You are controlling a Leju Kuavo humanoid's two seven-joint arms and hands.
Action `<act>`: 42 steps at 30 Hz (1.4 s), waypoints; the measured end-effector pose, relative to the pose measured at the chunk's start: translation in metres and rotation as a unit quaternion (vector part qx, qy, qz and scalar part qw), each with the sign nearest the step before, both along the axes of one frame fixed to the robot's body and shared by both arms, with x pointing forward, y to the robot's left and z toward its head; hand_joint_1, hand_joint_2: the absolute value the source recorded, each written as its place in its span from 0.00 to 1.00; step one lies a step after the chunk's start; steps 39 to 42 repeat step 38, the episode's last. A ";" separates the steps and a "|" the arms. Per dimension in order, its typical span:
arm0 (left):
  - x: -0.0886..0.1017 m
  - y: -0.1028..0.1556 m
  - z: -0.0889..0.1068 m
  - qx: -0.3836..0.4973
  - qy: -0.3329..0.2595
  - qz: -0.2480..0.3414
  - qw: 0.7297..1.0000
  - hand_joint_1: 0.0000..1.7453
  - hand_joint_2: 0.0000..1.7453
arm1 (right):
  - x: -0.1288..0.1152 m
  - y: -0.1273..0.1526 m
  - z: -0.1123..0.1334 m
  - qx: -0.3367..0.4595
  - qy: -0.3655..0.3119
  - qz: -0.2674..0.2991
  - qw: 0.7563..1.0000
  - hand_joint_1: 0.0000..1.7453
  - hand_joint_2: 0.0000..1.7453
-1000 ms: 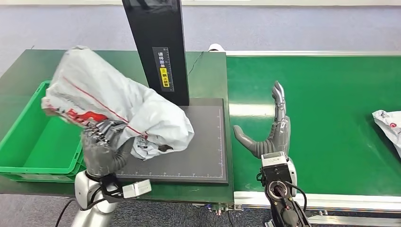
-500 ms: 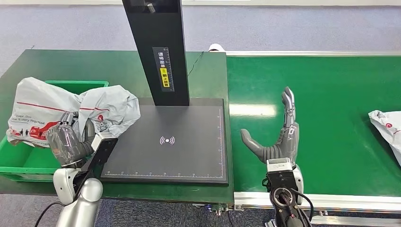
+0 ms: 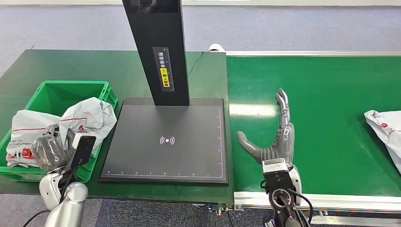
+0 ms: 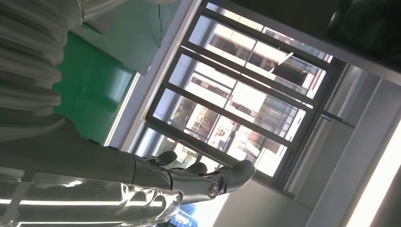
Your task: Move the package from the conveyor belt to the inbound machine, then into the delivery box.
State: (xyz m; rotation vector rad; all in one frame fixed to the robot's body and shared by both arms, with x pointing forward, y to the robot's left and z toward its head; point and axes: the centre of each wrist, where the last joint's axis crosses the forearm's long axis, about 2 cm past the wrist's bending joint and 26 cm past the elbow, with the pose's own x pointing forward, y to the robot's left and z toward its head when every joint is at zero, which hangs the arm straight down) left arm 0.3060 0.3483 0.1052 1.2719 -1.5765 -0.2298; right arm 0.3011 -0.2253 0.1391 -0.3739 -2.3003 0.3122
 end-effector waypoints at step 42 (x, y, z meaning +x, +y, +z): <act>-0.017 -0.053 0.077 -0.113 -0.363 -0.192 0.905 0.00 0.00 | 0.010 -0.002 0.004 0.042 0.025 0.054 0.997 0.00 1.00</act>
